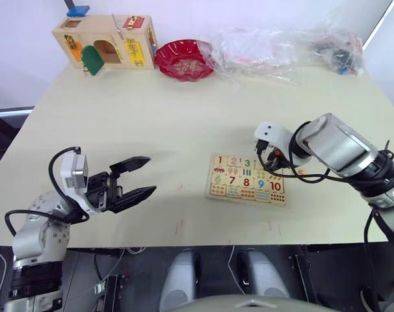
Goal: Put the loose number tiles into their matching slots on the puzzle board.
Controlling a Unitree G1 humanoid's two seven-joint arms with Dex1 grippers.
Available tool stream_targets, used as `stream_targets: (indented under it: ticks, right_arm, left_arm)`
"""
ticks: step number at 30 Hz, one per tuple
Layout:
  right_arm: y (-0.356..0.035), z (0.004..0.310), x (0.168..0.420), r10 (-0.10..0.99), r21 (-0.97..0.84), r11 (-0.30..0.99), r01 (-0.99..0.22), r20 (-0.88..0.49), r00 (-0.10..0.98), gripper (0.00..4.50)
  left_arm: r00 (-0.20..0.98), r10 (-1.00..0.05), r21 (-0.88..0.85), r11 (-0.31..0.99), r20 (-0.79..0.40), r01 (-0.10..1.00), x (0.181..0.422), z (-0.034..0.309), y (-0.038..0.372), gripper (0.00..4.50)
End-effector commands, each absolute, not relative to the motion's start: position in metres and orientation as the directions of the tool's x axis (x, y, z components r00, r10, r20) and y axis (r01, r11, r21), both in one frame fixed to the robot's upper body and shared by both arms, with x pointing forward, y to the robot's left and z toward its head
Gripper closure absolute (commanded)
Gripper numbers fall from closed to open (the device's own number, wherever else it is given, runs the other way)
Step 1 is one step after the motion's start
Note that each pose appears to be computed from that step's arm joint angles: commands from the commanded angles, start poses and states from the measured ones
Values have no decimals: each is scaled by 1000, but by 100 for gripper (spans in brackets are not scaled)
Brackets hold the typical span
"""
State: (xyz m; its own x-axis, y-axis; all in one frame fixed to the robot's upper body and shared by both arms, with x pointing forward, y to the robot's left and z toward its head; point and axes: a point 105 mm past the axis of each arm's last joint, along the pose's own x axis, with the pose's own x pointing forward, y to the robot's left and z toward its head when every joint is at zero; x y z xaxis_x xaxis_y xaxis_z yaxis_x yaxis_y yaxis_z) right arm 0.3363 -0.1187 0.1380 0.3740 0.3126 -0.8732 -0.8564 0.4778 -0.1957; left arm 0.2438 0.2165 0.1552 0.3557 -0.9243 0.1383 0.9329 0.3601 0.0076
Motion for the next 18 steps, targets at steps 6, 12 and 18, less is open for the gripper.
stream_targets:
  ticks: [6, 12, 18]
  right_arm:
    - [-116, 144, 337, 322, -215, 456, -863, -865, 385, 361]
    - [-115, 144, 336, 324, -215, 449, -867, -865, 383, 361]
    - [-115, 143, 336, 324, -218, 446, -868, -865, 383, 361]
  left_arm:
    - [347, -927, 42, 356, 145, 933, 240, 160, 216, 0]
    - [345, -927, 43, 355, 146, 934, 240, 160, 216, 0]
    - [345, -927, 43, 354, 145, 934, 240, 160, 216, 0]
